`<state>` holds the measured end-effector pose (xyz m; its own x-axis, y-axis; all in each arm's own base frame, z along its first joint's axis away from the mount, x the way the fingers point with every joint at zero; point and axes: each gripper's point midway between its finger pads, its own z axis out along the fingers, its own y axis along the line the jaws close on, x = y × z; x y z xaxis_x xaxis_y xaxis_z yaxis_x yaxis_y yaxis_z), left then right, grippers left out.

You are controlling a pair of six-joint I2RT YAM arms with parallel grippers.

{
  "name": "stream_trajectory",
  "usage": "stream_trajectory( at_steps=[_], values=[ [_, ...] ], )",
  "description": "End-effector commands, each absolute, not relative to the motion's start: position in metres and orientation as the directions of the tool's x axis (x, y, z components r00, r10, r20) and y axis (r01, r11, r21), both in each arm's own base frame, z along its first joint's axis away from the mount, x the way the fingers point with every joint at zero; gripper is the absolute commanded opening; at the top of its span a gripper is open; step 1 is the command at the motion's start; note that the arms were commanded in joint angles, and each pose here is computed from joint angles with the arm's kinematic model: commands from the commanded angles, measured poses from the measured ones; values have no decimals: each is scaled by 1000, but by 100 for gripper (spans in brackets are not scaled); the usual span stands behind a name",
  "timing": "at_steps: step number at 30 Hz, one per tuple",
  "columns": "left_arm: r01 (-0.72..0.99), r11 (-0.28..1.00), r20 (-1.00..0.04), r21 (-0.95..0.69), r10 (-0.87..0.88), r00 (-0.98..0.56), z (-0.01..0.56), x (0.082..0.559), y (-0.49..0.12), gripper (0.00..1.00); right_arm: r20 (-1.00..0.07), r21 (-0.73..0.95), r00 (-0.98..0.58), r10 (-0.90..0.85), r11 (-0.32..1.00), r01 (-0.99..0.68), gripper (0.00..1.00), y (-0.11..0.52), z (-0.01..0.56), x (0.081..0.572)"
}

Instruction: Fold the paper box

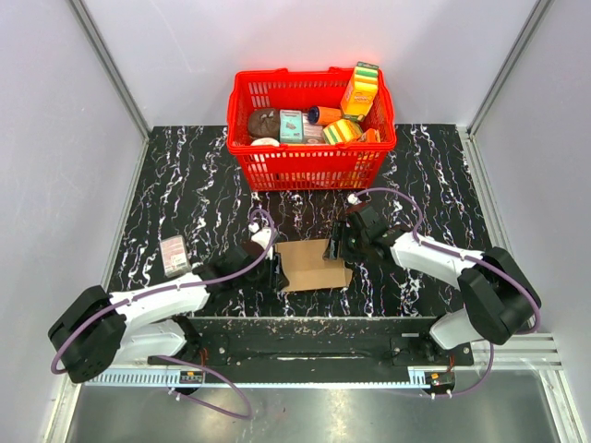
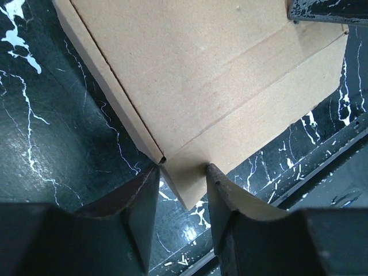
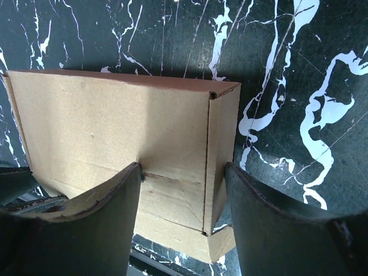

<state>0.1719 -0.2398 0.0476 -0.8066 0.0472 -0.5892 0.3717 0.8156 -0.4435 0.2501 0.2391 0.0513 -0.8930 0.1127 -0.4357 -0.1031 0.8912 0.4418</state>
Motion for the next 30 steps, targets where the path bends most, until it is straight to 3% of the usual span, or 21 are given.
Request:
stream_trajectory(
  at_steps=[1,15,30],
  values=[
    [407,809,-636,-424,54,-770,50,180,-243,39,-425,449,-898,111,887,-103,65,243,49,252],
    [413,850,-651,-326,115,-750,43,188,-231,27,-409,451,-906,108,887,-98,65,243,45,251],
    [418,859,-673,-296,122,-729,60,189,-223,31,-415,461,-903,111,881,-104,65,244,50,252]
  ],
)
